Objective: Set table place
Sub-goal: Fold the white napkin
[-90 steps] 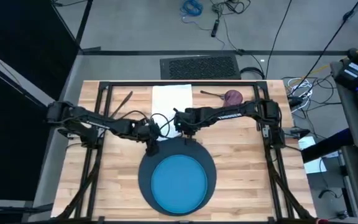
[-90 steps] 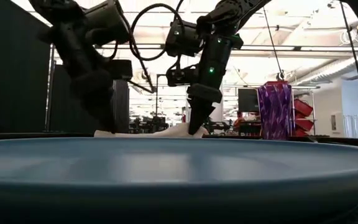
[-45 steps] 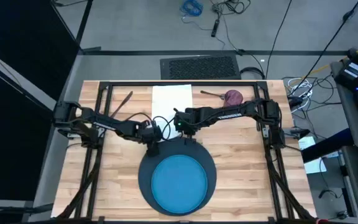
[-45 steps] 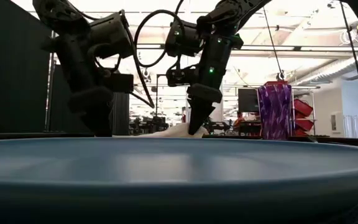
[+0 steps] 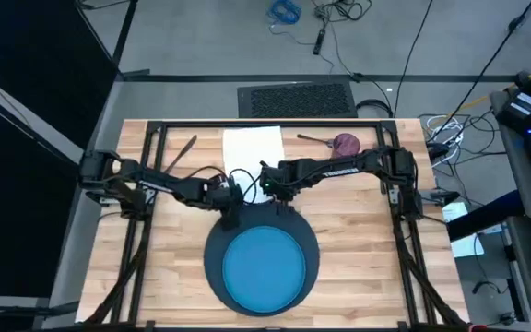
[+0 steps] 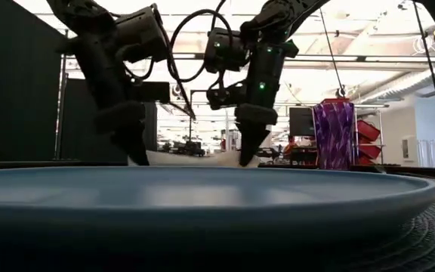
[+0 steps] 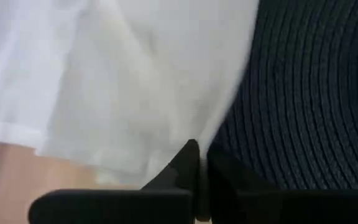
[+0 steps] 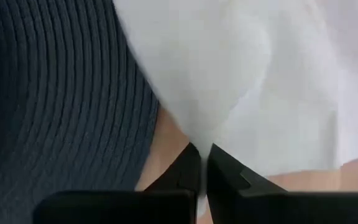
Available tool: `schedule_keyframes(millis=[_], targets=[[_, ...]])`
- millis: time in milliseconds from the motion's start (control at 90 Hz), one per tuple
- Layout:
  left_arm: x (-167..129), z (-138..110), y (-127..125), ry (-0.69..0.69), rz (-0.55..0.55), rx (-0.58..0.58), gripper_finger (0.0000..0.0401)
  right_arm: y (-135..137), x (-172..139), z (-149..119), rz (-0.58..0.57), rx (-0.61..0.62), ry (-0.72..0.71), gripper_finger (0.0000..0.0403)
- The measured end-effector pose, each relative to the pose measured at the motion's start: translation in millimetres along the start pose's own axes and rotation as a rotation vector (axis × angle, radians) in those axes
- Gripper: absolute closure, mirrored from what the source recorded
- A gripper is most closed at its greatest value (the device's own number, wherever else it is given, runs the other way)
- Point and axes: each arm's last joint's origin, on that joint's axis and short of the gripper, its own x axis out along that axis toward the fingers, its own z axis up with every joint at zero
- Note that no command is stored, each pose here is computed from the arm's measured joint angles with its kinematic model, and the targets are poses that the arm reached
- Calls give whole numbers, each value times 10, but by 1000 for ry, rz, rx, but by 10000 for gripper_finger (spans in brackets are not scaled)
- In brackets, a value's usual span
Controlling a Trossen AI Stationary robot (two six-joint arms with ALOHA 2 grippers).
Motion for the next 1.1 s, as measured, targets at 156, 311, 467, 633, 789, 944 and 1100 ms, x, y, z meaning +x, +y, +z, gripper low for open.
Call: schedule_keyframes(millis=[156, 311, 467, 633, 789, 944, 1100], targets=[[-56, 67, -13, -6, 34, 31, 401, 3, -61, -34, -1, 21, 24, 403], [-60, 66, -12, -3, 41, 36, 401, 50, -298, -42, -2, 17, -25, 403], [-63, 69, 13, -17, 128, 61, 401, 30, -562, -29, -2, 32, -120, 403], [-129, 131, 53, -70, 260, 47, 401, -33, -607, -44, -6, 59, -123, 403], [-316, 212, 99, -144, 316, 26, 401, -33, -605, -67, -5, 62, -99, 403], [-524, 243, 155, -204, 313, 13, 401, -46, -602, -90, -6, 61, -75, 403], [-629, 254, 179, -242, 300, -2, 401, -129, -597, -95, -17, 60, -71, 403]])
